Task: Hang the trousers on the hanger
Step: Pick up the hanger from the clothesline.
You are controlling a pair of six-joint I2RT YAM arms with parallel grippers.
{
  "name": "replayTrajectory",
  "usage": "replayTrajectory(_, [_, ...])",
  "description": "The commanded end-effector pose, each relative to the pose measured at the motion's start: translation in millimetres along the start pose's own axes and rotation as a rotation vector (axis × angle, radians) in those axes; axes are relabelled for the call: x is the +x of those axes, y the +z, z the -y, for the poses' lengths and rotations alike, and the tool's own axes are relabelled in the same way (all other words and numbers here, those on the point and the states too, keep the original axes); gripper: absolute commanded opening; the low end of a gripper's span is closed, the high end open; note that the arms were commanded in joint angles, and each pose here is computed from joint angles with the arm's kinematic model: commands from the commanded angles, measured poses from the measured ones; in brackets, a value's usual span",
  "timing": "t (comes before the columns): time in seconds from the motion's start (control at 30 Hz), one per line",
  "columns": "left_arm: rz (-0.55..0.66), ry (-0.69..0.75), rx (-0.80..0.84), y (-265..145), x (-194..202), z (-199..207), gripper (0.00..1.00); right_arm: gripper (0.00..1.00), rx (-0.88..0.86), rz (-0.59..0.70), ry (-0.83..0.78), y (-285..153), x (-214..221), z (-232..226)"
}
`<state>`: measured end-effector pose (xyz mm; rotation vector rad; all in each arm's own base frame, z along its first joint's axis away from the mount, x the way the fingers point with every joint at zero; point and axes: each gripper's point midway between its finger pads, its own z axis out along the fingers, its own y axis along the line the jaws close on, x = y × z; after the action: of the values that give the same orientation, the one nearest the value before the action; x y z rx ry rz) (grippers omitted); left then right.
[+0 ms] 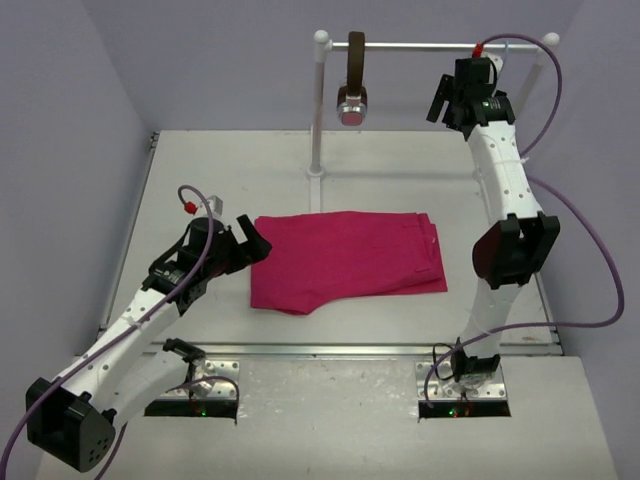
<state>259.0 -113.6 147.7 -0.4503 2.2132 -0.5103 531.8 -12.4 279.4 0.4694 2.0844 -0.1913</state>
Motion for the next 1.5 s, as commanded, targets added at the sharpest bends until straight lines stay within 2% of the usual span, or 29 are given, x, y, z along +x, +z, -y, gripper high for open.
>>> replayTrajectory(0.0, [-0.048,0.045,0.048,-0.2,15.8,-0.8,1.0,0.95,-0.011,0.015,-0.132,-6.9,-7.6,8.3])
replayTrajectory(0.07, [-0.067,0.046,0.048,2.9,21.1,-2.3,1.0,0.94,-0.101,0.049,-0.154,-15.0,-5.9,-1.3])
replayTrajectory(0.27, [-0.081,0.061,0.062,7.6,21.6,1.7,1.0,0.94,-0.2,0.105,-0.198,-47.9,-24.6,-7.6])
replayTrajectory(0.47, [-0.098,0.065,0.078,8.5,26.5,2.7,1.0,0.94,-0.161,0.163,-0.26,-66.5,-37.3,12.4])
replayTrajectory(0.67, [-0.102,0.072,0.099,6.4,26.9,6.2,1.0,0.97,0.039,0.23,-0.315,-61.2,-58.3,64.9])
replayTrajectory(0.73, [-0.108,0.073,0.108,5.8,27.8,7.8,1.0,0.95,0.08,0.247,-0.364,-49.2,-64.5,86.0])
replayTrajectory(0.77, [-0.113,0.075,0.112,5.6,29.6,8.0,1.0,0.89,0.06,0.254,-0.374,-45.6,-66.2,84.5])
replayTrajectory(0.8, [-0.114,0.075,0.113,5.4,29.9,8.2,1.0,0.88,0.055,0.258,-0.378,-45.2,-67.5,84.2])
replayTrajectory(0.9, [-0.114,0.079,0.119,5.5,33.1,9.4,1.0,0.91,0.087,0.27,-0.331,-54.1,-71.2,87.3])
replayTrajectory(1.0, [-0.115,0.083,0.12,5.8,33.9,10.0,1.0,0.92,0.069,0.303,-0.317,-47.8,-47.5,86.7])
replayTrajectory(1.17, [-0.117,0.091,0.128,6.0,34.8,11.9,1.0,0.94,0.065,0.326,-0.414,-42.5,-42.5,76.4])
replayTrajectory(1.47, [-0.124,0.096,0.14,6.8,36.0,14.1,1.0,0.98,0.018,0.311,-0.426,-28.3,-49.8,61.2])
